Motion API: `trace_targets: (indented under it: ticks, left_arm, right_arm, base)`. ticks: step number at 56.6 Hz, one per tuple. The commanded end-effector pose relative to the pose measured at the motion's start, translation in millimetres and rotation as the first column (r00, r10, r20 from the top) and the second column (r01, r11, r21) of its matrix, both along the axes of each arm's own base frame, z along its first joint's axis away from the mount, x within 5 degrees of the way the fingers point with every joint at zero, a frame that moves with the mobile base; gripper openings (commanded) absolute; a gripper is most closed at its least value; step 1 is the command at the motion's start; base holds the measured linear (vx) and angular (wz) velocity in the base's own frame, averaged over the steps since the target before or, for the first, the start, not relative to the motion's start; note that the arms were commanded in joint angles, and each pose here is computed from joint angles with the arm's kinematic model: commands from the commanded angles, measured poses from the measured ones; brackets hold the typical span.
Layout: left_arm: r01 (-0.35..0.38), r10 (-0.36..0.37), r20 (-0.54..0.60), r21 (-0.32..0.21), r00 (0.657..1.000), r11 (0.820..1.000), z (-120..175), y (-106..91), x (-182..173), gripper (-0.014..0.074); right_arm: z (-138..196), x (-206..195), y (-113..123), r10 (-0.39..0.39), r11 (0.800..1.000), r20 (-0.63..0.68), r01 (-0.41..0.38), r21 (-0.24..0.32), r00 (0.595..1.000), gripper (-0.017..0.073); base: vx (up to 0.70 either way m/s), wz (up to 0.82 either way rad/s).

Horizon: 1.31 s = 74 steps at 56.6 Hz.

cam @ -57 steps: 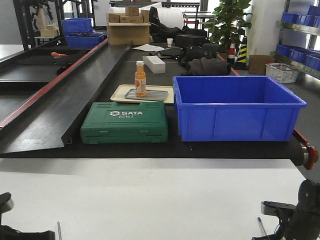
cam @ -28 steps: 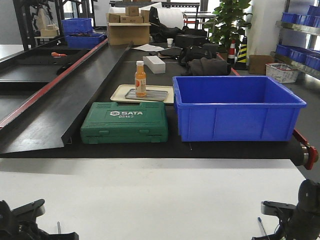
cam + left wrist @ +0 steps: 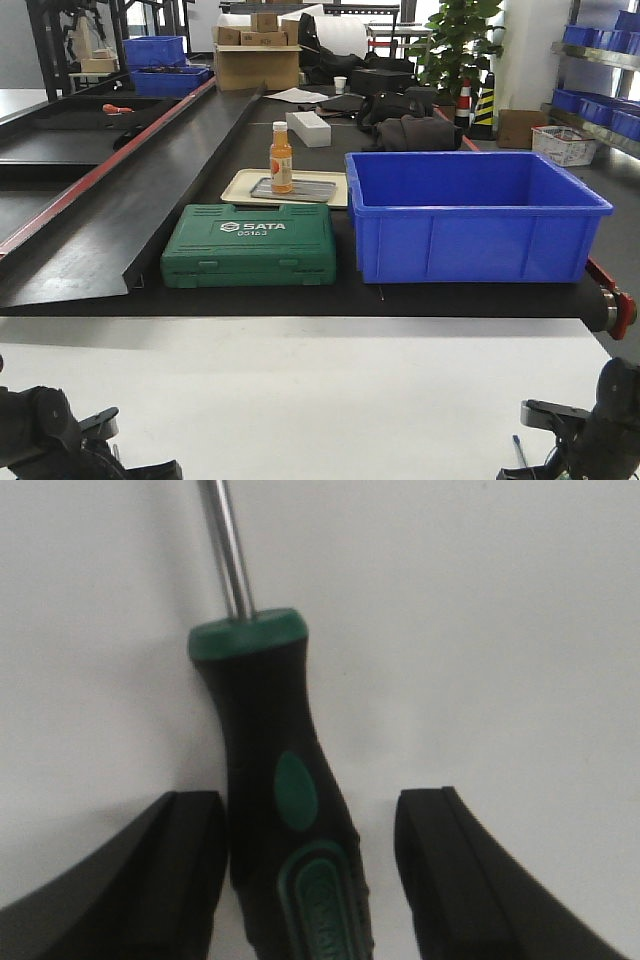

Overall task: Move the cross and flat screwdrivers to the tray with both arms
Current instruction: 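Close left and right grippers around the screwdriver handles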

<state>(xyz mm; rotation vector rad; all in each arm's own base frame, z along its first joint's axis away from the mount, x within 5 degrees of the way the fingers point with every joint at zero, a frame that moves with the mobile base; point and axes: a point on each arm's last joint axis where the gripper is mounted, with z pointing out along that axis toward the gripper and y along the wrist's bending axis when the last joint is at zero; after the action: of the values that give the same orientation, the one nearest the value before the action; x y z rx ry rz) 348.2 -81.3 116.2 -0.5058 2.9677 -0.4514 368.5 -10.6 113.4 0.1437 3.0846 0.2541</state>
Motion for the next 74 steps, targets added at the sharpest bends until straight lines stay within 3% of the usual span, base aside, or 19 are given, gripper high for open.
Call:
trace_targets:
  ticks: [1, 7, 11, 17, 25, 44, 59, 74]
  left_arm:
    - [-0.013, 0.014, 0.033, -0.012, 0.999, 1.0, 11, -2.7, 6, 0.0499]
    - [0.051, -0.053, 0.027, 0.051, 0.998, 0.997, 9, 1.7, 4, 0.0472]
    - [0.129, -0.129, -0.005, 0.118, 0.992, 0.985, 8, 7.0, 0, 0.0441]
    - [0.237, -0.228, -0.067, 0.225, 0.971, 0.945, 6, 16.8, -5, 0.0394]
    - [0.317, -0.297, -0.112, 0.303, 0.948, 0.899, 6, 24.7, -7, 0.0363]
    - [0.383, -0.382, -0.073, 0.343, 0.921, 0.858, 6, 26.4, -2, 0.0362]
    - [0.385, -0.384, -0.074, 0.343, 0.921, 0.857, 6, 26.4, -2, 0.0355]
    - [0.407, -0.379, -0.147, 0.326, 0.914, 0.853, -7, 27.2, -6, 0.0275]
  right_arm:
    - [14, 4, 0, -0.015, 1.0, 0.055, 0.015, 0.013, 0.998, -0.0008]
    - [14, 4, 0, -0.016, 1.0, 0.056, 0.015, 0.012, 0.998, -0.0008]
    - [14, 4, 0, -0.016, 1.0, 0.059, 0.016, 0.011, 0.998, -0.0008]
    - [14, 4, 0, -0.018, 1.0, 0.061, 0.017, 0.011, 0.998, -0.0008]
    - [14, 4, 0, -0.018, 1.0, 0.061, 0.017, 0.011, 0.998, -0.0008]
    - [14, 3, 0, -0.008, 1.0, 0.044, 0.008, 0.012, 0.999, -0.0008]
    - [14, 3, 0, -0.008, 1.0, 0.048, 0.008, 0.011, 0.999, -0.0008]
    - [14, 3, 0, -0.009, 1.0, 0.049, 0.008, 0.011, 0.999, -0.0008]
  base:
    - [0.0, 0.0]
    - [0.0, 0.0]
    - [0.0, 0.0]
    - [0.0, 0.0]
    - [0.0, 0.0]
    - [0.0, 0.0]
    - [0.0, 0.0]
    - [0.0, 0.0]
